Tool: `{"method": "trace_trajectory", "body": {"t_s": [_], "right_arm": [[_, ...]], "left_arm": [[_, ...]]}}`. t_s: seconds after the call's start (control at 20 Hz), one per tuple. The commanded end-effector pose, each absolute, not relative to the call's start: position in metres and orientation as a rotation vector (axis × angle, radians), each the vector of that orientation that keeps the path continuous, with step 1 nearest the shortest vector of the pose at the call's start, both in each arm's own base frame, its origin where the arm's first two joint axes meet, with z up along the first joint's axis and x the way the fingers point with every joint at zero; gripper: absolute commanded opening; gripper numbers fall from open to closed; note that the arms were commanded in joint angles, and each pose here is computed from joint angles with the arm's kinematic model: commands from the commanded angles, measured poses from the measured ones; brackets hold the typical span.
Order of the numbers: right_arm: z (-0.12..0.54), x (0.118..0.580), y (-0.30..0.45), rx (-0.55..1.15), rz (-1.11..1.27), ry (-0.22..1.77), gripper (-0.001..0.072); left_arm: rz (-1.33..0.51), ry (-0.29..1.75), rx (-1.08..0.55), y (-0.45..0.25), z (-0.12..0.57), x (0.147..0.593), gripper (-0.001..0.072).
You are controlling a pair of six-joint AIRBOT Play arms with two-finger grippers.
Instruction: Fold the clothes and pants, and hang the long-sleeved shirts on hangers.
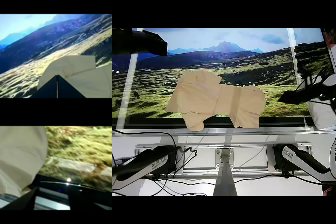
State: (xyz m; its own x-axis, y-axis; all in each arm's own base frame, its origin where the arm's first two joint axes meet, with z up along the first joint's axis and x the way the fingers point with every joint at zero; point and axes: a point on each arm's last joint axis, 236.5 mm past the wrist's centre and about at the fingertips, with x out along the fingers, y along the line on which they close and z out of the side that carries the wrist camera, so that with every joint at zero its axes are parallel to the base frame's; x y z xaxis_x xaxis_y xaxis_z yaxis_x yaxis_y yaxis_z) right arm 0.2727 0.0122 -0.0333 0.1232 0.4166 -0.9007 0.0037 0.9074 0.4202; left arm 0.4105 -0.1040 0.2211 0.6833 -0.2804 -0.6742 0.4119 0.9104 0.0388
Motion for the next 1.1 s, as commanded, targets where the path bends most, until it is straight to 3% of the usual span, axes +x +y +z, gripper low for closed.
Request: {"method": "trace_trajectory", "body": {"t_s": [0.0,0.35,0.55,0.8,0.85,0.9,0.95,1.0,1.05], "right_arm": [[-0.079,0.278,0.031,0.611,0.223,1.336,0.0481],[-0.108,0.29,0.057,0.804,0.292,1.338,0.048],[-0.118,0.292,0.059,0.822,0.289,1.347,0.0469],[-0.124,0.278,0.089,0.731,0.375,1.422,0.0432],[-0.125,0.275,0.095,0.692,0.404,1.43,0.0364],[-0.125,0.274,0.099,0.658,0.435,1.428,0.0267],[-0.125,0.274,0.1,0.647,0.444,1.426,0.0185],[-0.124,0.275,0.1,0.647,0.444,1.423,0.0137],[-0.123,0.277,0.099,0.643,0.442,1.415,0.0074]], "left_arm": [[-0.377,0.754,0.21,-0.1,0.208,0.416,0.0028],[-0.26,0.979,0.314,-0.034,0.152,0.407,0.0022],[-0.165,1.269,0.174,0.029,0.086,0.356,0.0019],[-0.139,1.446,-0.171,0.055,0.028,0.302,0.0028],[-0.128,1.474,-0.22,0.058,0.018,0.292,0.0075],[-0.117,1.505,-0.265,0.061,0.007,0.281,0.0289],[-0.106,1.534,-0.296,0.064,-0.003,0.27,0.0456],[-0.105,1.561,-0.32,0.065,-0.012,0.26,0.0506],[-0.116,1.587,-0.333,0.065,-0.022,0.25,0.0505]]}}
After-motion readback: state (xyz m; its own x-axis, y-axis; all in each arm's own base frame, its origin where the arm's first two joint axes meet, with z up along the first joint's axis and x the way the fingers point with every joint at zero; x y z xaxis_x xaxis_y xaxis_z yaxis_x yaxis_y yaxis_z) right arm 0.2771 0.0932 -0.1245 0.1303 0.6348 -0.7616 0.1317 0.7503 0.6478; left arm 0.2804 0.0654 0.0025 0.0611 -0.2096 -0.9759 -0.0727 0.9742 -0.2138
